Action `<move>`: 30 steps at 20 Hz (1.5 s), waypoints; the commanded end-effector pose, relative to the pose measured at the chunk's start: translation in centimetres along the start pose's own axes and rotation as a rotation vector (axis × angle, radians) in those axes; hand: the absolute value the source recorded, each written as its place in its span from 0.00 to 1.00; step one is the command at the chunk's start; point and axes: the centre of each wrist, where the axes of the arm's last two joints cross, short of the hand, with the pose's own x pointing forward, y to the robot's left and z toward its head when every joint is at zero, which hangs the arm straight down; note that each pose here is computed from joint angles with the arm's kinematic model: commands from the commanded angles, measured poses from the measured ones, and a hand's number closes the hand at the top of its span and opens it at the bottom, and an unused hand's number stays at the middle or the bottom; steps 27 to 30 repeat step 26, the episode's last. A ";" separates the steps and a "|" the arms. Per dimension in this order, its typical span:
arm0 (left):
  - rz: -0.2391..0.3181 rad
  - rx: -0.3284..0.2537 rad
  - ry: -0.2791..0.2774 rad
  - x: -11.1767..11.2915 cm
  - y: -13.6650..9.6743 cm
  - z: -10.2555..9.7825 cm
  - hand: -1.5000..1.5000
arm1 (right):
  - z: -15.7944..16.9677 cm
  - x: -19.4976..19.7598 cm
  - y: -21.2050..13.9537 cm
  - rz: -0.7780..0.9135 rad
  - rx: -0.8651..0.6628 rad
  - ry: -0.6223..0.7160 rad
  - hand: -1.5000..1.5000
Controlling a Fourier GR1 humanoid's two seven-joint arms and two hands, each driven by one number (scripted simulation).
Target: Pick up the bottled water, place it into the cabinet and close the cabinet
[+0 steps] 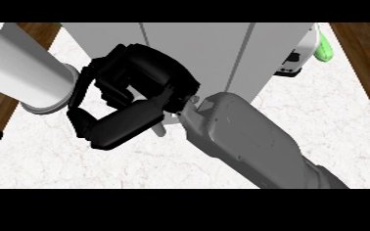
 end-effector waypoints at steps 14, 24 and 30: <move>0.016 -0.018 0.021 -0.6 -1.7 -0.3 0.00 | 1.4 -0.6 -10.3 0.182 -0.406 -0.065 1.00; 0.029 -0.042 0.005 0.1 -1.4 -1.7 0.00 | 2.5 -0.3 -11.8 0.222 -0.441 -0.113 0.00; 0.035 -0.038 0.005 -0.1 -1.8 -1.3 0.00 | 2.1 1.0 -11.9 0.217 -0.452 -0.116 0.00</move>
